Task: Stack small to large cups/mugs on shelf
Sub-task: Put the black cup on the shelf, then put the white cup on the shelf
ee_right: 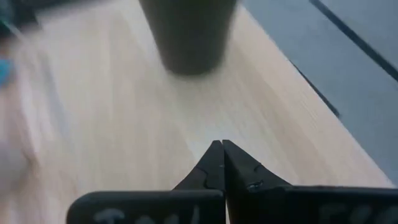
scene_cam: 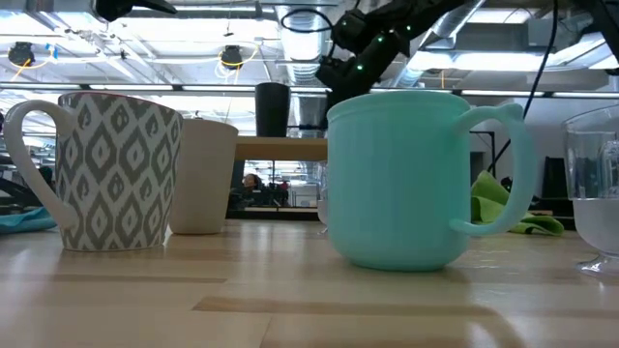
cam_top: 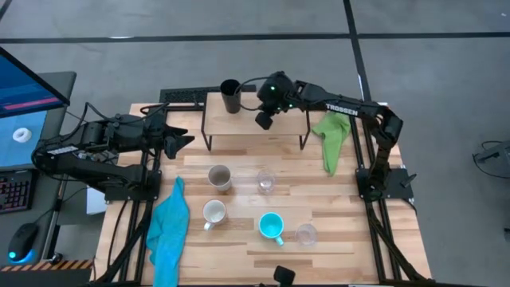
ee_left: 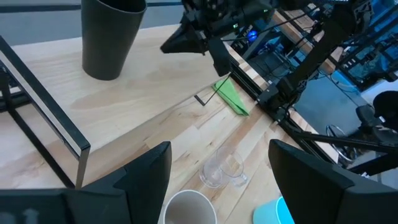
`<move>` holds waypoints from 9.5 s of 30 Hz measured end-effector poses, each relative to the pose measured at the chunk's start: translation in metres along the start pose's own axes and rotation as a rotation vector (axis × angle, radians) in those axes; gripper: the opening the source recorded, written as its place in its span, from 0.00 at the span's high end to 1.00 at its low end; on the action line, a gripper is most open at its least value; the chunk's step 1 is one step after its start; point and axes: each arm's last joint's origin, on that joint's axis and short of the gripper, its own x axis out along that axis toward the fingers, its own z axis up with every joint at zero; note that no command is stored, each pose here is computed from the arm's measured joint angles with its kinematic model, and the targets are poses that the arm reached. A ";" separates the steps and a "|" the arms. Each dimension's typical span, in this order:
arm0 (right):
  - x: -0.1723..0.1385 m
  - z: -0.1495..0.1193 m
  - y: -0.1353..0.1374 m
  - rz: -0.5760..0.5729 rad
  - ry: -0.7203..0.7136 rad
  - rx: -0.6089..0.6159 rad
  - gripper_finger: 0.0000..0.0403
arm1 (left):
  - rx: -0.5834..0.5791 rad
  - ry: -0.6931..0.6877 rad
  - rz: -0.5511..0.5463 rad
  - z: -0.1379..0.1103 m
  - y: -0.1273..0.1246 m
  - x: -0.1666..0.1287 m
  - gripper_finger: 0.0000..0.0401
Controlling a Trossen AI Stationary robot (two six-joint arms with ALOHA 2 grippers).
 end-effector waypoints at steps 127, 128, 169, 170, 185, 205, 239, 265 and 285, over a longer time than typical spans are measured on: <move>0.052 0.036 -0.014 0.222 -0.320 0.137 0.99 | -0.026 -0.064 0.045 0.003 0.001 0.000 0.35; 0.051 0.034 -0.015 0.220 -0.297 0.142 0.99 | -0.026 -0.063 0.044 0.003 0.001 0.000 0.35; -0.210 -0.002 -0.010 0.074 -0.165 -0.061 0.99 | -0.059 -0.063 0.043 0.003 0.000 0.000 0.35; -0.217 -0.005 -0.009 0.065 -0.163 -0.060 0.99 | -0.065 -0.063 0.043 0.003 0.000 0.000 0.35; -0.273 -0.057 0.004 0.059 -0.109 -0.055 0.99 | -0.092 -0.024 0.083 0.000 -0.005 0.018 0.35; -0.221 -0.105 0.038 0.178 -0.221 -0.162 0.99 | -0.169 0.029 0.116 -0.006 -0.020 0.061 0.35; -0.195 -0.078 0.089 0.349 -0.383 -0.086 0.96 | -0.013 -0.022 -0.219 0.012 -0.041 0.065 0.35; -0.151 -0.082 0.193 0.141 0.115 -0.043 0.83 | 0.128 0.283 -0.154 -0.011 -0.009 0.024 0.35; -0.080 -0.036 0.219 0.107 0.097 0.047 0.51 | 0.136 0.327 -0.086 -0.017 0.005 0.005 0.35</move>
